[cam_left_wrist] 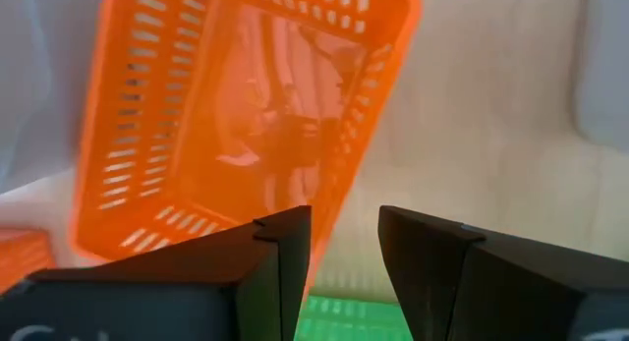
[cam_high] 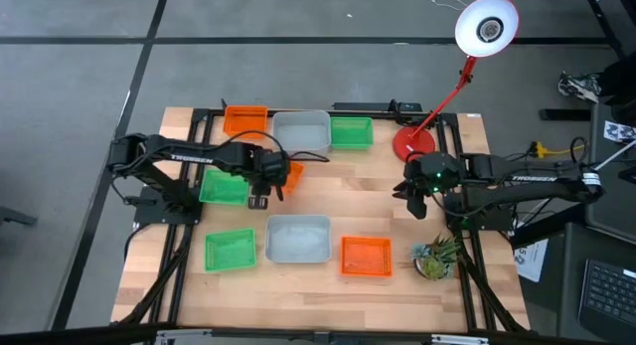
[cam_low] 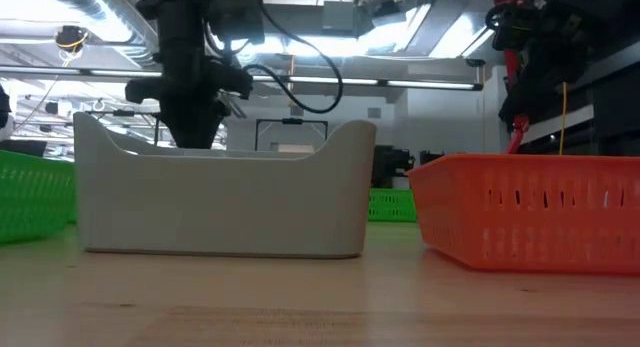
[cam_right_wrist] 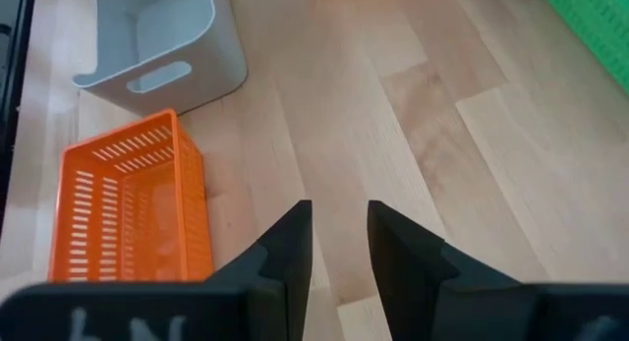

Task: Stack baskets by color
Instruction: Stack the center orange bin on the top left orange bin

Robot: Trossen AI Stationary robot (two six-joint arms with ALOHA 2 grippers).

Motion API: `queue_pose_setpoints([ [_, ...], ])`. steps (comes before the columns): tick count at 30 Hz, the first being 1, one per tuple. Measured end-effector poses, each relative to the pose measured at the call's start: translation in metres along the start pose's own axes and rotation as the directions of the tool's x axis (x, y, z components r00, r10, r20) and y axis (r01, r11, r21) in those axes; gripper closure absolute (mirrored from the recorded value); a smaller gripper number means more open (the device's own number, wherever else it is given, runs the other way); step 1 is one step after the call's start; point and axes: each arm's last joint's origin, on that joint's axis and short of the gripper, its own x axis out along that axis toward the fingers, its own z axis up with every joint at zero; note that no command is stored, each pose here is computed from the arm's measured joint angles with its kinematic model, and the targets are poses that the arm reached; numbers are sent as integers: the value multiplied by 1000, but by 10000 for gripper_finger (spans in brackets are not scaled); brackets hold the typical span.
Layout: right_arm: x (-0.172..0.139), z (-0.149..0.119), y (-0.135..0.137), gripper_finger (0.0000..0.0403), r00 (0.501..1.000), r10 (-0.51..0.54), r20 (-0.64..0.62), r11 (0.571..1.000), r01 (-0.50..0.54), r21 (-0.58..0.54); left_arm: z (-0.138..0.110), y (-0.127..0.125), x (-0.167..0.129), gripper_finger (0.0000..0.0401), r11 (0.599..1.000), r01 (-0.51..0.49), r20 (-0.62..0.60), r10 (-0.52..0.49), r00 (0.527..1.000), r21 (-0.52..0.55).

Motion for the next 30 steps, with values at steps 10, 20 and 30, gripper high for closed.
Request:
queue_pose_setpoints([
  [10,0,1,0,303,1000,2,5,1000,-2,-1,5,-2,23,286,998,9,-61,-5,998,62],
  [20,0,1,0,303,1000,10,3,1000,-10,-2,16,-5,48,312,997,14,-37,-12,999,74],
  [30,0,0,1,303,1000,10,0,1000,-10,-2,26,-12,-37,399,984,-154,-23,157,987,87],
])
